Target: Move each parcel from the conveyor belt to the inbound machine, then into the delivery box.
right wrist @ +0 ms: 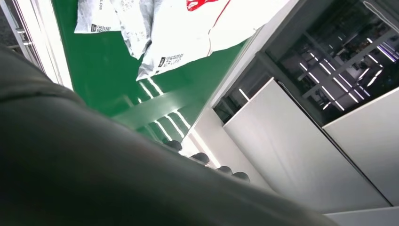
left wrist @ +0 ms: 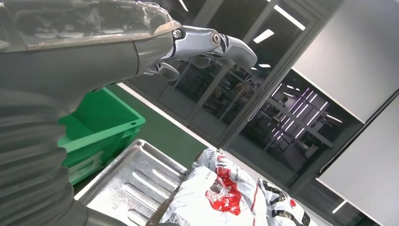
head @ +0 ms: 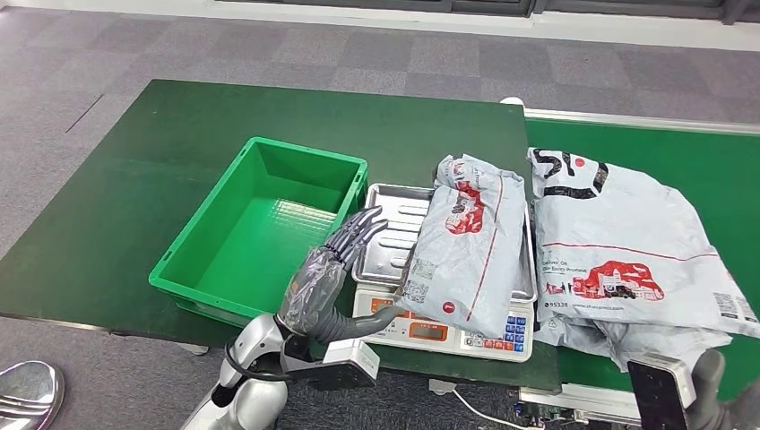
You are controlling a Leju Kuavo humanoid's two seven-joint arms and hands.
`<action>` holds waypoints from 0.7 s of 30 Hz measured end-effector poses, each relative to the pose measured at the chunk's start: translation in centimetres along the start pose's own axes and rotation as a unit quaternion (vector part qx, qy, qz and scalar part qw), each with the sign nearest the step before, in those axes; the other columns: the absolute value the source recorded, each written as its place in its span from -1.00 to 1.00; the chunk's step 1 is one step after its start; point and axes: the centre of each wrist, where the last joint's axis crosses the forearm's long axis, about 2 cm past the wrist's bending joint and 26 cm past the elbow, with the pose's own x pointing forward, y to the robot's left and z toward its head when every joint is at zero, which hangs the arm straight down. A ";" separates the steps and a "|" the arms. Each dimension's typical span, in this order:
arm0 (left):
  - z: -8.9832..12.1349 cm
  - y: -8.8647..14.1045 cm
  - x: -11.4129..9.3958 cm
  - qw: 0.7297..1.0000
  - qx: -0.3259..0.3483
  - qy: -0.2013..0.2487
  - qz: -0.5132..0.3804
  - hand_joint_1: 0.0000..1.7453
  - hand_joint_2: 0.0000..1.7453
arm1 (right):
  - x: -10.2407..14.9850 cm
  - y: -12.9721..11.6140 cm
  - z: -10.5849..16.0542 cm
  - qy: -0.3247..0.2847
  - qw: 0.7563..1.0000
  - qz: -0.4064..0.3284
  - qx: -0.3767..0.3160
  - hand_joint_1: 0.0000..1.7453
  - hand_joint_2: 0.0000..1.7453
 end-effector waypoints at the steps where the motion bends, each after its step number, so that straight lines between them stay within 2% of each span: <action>1: 0.0 0.0 0.0 1.000 0.000 0.000 0.000 -1.00 1.00 | 0.0 0.0 0.0 0.000 1.000 0.000 0.000 -1.00 -1.00; 7: 0.0 0.0 -0.1 1.000 -0.001 0.001 0.000 -1.00 1.00 | 0.0 -0.1 -0.1 0.008 1.000 0.029 -0.008 -1.00 -1.00; 13: 0.0 -0.1 0.0 1.000 -0.001 0.002 0.000 -1.00 1.00 | -1.3 -1.8 0.4 0.066 0.992 0.103 -0.023 -1.00 -1.00; 17: 0.0 -0.1 -0.1 1.000 -0.001 0.005 0.000 -1.00 1.00 | -2.4 -3.2 1.0 0.096 0.987 0.124 0.021 -1.00 -1.00; 21: 0.4 -0.2 0.0 1.000 -0.001 0.009 0.000 -1.00 1.00 | -2.9 -3.4 1.4 0.116 0.981 0.129 0.092 -1.00 -1.00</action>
